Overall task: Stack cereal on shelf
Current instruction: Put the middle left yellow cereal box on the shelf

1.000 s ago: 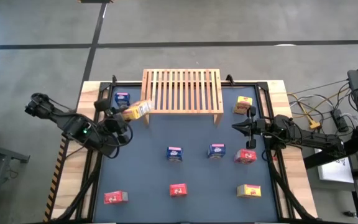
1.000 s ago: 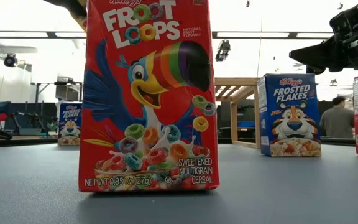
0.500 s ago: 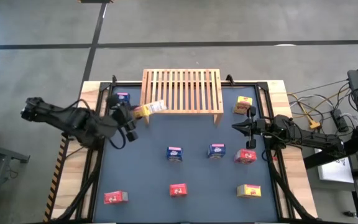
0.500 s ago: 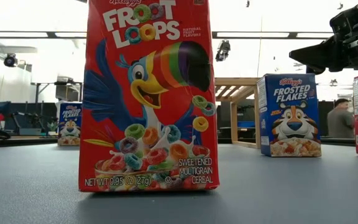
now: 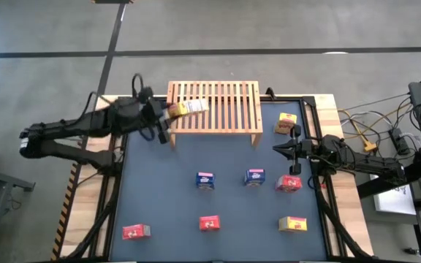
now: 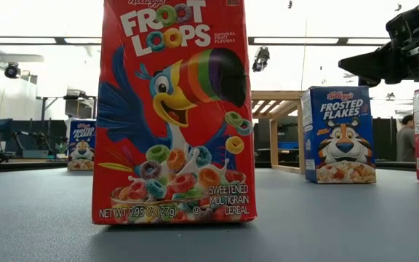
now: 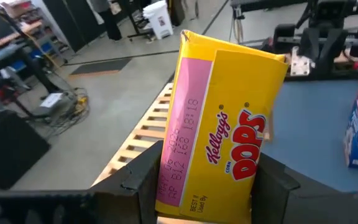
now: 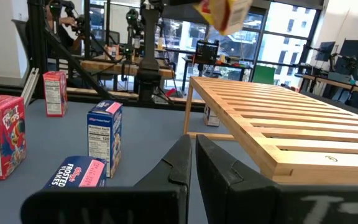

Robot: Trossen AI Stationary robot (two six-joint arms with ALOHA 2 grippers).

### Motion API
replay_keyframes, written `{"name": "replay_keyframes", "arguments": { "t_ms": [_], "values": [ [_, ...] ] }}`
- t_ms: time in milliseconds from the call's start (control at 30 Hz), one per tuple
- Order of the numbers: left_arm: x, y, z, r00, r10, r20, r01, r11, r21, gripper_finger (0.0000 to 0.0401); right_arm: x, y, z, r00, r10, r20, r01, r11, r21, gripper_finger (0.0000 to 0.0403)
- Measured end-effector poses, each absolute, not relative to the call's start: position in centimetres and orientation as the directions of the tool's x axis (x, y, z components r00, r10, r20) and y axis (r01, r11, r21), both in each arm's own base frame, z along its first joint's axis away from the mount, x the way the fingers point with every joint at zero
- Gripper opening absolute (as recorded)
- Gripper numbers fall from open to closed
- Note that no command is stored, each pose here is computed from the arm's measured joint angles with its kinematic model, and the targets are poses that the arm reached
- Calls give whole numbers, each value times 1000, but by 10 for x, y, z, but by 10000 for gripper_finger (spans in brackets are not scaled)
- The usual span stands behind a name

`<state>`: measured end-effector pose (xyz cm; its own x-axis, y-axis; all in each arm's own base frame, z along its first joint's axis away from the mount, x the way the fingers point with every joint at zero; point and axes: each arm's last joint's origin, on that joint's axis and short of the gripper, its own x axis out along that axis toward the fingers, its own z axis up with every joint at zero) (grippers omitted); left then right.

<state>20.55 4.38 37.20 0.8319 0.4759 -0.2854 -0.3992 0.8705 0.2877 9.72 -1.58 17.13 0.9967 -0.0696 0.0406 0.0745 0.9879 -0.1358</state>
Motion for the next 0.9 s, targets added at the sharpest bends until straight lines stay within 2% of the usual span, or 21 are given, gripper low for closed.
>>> {"name": "replay_keyframes", "arguments": {
  "t_ms": [200,433,567,900],
  "values": [
    [204,81,366,823,467,-324,-401,881,251,158,97,-16,171,997,-69,41,74,988,-136,13],
    [193,109,362,763,541,-355,-447,837,314,158,97,-16,171,997,-69,40,74,988,-136,13],
    [186,119,359,730,563,-387,-470,825,313,158,97,-16,171,997,-69,41,74,988,-136,13],
    [182,126,346,744,520,-420,-415,852,320,158,97,-16,171,997,-69,41,74,988,-136,13]
  ]
}}
